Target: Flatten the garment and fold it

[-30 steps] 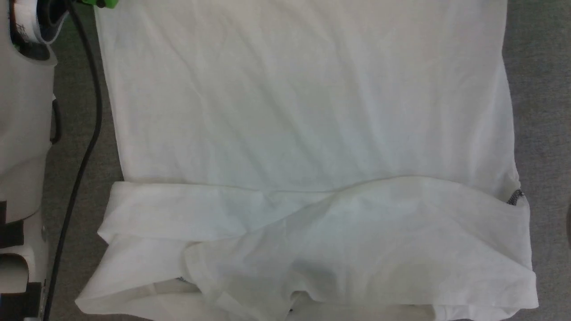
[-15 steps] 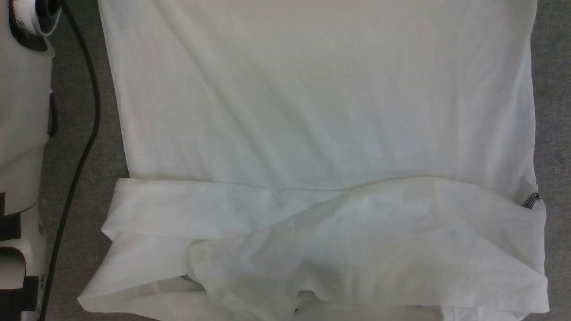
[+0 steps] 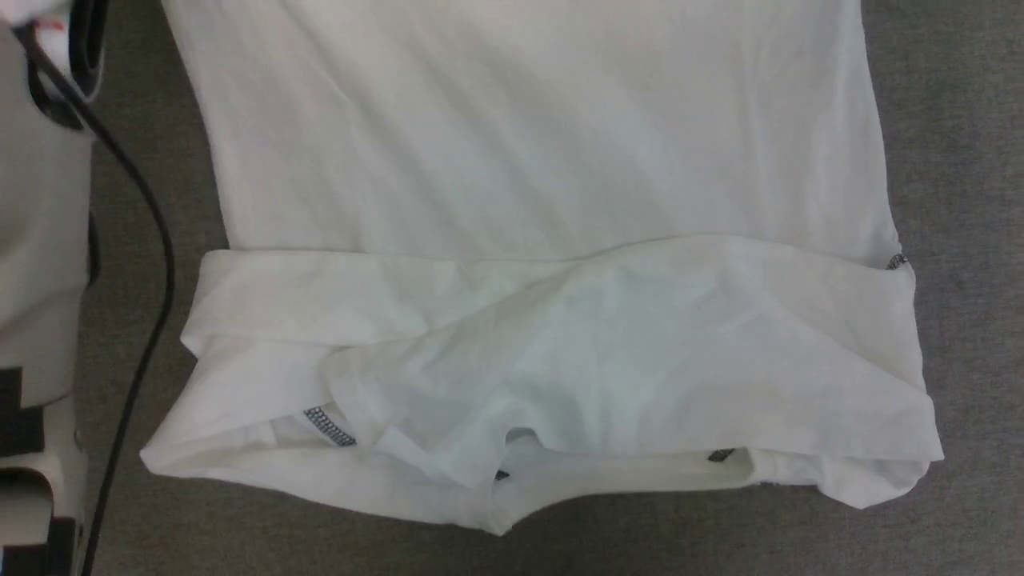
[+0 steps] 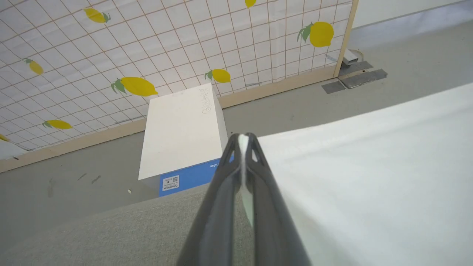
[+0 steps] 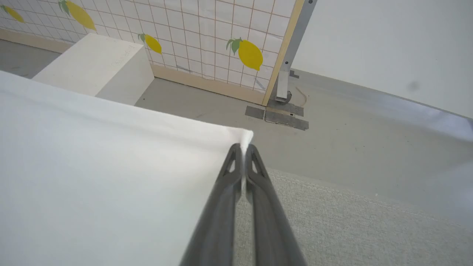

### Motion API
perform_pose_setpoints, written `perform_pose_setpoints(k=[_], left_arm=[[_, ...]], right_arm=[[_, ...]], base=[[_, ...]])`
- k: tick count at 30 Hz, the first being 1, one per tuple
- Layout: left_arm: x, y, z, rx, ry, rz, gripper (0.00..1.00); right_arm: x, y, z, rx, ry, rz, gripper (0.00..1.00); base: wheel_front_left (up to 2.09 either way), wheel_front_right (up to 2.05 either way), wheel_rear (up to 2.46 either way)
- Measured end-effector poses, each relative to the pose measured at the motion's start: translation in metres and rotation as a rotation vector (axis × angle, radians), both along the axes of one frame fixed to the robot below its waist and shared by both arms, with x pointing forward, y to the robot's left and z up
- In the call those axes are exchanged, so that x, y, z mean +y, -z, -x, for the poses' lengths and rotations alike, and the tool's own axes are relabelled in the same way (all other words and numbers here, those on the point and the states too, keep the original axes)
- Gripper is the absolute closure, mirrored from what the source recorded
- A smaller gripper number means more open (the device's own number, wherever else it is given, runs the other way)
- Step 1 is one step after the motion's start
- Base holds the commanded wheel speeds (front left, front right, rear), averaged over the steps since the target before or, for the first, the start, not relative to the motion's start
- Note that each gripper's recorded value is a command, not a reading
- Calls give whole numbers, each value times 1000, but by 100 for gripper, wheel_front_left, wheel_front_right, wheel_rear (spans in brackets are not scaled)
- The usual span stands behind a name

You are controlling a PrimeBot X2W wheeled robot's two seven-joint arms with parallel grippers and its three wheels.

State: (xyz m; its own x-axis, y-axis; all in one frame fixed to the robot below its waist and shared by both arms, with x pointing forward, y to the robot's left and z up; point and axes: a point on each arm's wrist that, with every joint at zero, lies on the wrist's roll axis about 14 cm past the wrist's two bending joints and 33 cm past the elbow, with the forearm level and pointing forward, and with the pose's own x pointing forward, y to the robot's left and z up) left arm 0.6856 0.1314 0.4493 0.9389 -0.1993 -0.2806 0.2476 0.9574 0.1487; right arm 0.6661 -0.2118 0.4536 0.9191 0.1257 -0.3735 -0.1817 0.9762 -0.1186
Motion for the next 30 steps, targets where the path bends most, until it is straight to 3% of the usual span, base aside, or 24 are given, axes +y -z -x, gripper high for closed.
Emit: perform_pose_setpoints(k=[8,14,21,30], left_arm=[[0,-11,76,-65,45,138,100],[2,-18,154,-39,29,259,100],[13,0,242,132,-47,358,100],[19,21,307,298,-109,429,100]], right_arm=[[5,-20,68,-113,-94,-69,100],[-7,-25,139,-125,-58,-146,100],[-19,-8,222,-21,51,-222,100],[-44,18,296,160,190,-190,100]], base=[[0,0,0],[0,0,0],[0,0,0],[0,0,0]])
